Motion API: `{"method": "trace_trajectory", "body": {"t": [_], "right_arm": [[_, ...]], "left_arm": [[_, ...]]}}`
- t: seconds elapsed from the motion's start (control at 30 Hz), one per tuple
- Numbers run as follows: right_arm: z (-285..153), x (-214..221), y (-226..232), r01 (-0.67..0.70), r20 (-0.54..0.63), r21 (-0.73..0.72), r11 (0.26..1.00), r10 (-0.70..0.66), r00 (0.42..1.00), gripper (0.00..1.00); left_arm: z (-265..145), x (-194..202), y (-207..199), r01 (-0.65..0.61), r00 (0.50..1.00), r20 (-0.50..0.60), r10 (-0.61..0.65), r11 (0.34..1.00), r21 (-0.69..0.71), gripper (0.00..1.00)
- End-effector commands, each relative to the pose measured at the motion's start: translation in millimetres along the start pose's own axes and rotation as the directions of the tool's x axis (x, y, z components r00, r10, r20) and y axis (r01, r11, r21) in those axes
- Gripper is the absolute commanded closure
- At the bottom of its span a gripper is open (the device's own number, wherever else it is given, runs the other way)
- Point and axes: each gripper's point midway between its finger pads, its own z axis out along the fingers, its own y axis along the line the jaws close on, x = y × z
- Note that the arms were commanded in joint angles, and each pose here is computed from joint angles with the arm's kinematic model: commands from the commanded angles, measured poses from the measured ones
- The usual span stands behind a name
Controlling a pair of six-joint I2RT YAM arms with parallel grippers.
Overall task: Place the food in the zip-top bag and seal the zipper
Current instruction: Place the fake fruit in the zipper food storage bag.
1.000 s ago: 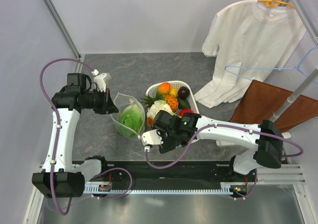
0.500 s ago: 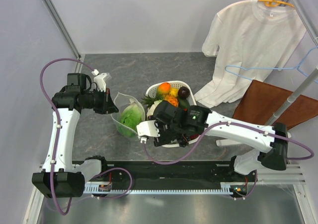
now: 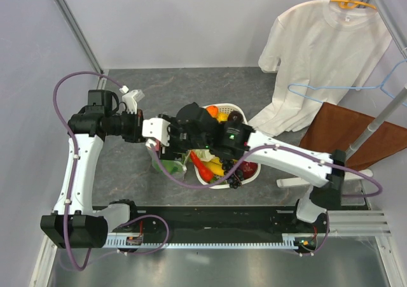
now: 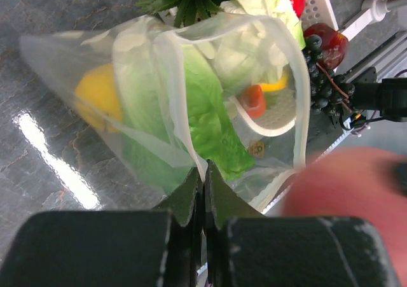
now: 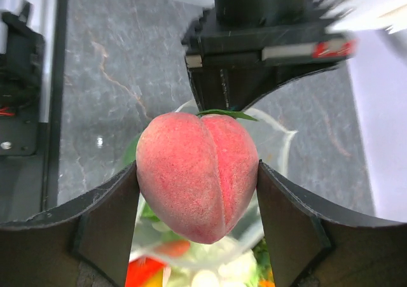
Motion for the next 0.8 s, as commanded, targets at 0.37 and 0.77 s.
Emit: {"method": "trace_trajectory", "body": {"t": [0.37,0.77], "right_arm": [[55,57,-60,-0.131,-0.035,0.174,0.976,0.139,0.99,0.75],[66,66,-30,-0.194,-0.048,0.048,0.98,0.196,0.979,0.26]], "left_arm": [[-10,-19,-28,-0.024,0.998,0.067,0.017,0.994,0.107,0.98],[-16,-20,-42,-0.079,0.993,0.098,0.063,0.983,0.168,0.98]]}}
